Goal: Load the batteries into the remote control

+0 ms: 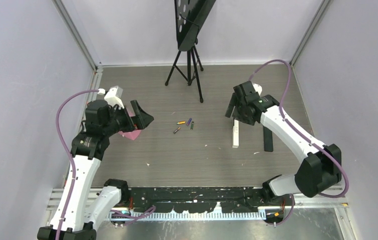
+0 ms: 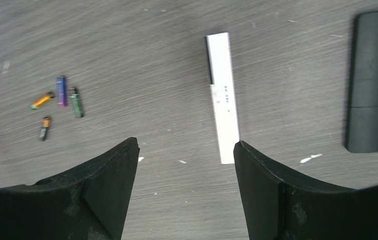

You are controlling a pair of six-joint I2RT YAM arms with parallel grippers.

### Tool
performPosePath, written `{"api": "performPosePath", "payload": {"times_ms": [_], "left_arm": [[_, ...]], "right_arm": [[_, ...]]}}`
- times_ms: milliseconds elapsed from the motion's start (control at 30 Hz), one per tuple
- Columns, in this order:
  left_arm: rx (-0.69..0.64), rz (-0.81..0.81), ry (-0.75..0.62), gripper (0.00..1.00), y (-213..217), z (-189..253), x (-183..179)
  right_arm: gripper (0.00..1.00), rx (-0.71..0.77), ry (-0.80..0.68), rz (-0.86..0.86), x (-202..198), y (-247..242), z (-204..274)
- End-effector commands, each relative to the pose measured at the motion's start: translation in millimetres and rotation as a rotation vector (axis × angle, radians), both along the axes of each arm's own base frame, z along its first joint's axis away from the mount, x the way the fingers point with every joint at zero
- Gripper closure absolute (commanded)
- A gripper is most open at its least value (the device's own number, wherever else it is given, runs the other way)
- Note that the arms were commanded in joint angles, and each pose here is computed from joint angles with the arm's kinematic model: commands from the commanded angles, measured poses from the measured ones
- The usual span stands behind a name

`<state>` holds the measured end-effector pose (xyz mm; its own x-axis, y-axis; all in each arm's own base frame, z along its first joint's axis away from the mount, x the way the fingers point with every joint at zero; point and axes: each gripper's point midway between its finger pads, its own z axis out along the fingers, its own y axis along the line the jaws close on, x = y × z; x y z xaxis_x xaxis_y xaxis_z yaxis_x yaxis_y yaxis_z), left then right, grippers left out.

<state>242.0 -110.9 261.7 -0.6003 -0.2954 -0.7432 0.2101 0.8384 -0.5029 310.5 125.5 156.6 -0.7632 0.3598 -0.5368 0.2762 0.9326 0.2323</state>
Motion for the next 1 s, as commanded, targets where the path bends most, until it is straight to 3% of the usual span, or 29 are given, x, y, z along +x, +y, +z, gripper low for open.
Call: {"api": "performPosePath", "payload": {"times_ms": [0, 433, 667, 967], "left_arm": [[0.005, -0.030, -0.083, 0.00, -3, 17, 5], [-0.066, -0.069, 0.002, 0.00, -18, 0, 12], [-0.062, -0.058, 0.005, 0.00, -16, -3, 14], [-0.150, -0.123, 0.039, 0.00, -33, 0, 11]], "right_arm": [[0.25, -0.133, 0.011, -0.070, 0, -22, -4], [0.39, -0.161, 0.191, -0.013, -15, -12, -90], [0.40, -0.177, 0.239, -0.005, -17, -11, -118], [0.52, -0.167, 0.242, 0.002, -20, -11, -139]]}}
